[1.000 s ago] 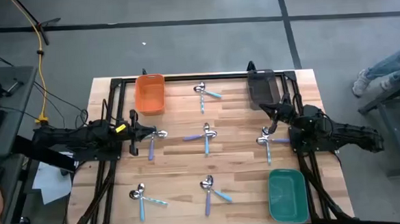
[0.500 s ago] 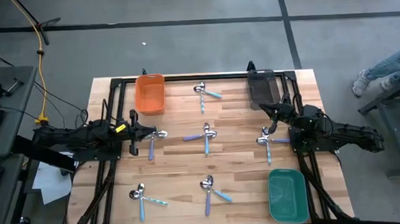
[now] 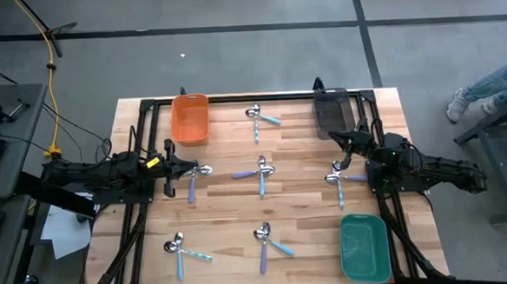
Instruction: Sort silverware by color (type)
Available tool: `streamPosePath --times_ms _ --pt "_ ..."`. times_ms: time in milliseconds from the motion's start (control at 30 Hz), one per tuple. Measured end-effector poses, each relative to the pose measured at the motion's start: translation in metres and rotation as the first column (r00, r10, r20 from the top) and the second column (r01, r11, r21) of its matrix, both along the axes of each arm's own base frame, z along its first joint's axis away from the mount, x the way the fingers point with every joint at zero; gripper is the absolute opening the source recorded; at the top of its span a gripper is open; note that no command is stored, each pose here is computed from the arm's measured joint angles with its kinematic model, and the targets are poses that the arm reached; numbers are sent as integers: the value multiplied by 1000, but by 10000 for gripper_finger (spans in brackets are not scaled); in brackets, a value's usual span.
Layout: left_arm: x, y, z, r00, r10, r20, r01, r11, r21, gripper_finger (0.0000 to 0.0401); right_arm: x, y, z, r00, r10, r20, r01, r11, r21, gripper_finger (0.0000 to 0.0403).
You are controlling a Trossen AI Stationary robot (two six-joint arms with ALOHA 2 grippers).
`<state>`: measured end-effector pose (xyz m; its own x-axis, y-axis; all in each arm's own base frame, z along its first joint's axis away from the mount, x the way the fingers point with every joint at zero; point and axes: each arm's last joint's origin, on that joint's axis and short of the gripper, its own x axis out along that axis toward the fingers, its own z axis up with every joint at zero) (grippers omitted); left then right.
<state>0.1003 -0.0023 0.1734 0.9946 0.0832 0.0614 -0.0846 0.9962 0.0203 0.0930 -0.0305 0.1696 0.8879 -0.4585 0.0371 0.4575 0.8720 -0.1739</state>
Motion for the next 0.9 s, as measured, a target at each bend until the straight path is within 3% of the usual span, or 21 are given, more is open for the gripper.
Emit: streamPosePath --times_ms 700,900 --pt "0 0 0 1000 0 2 0 1000 0 1 0 0 0 1000 0 0 0 1000 0 0" --pt "-1 1 10 995 20 100 -27 997 70 1 0 0 0 1000 0 0 0 1000 0 0"
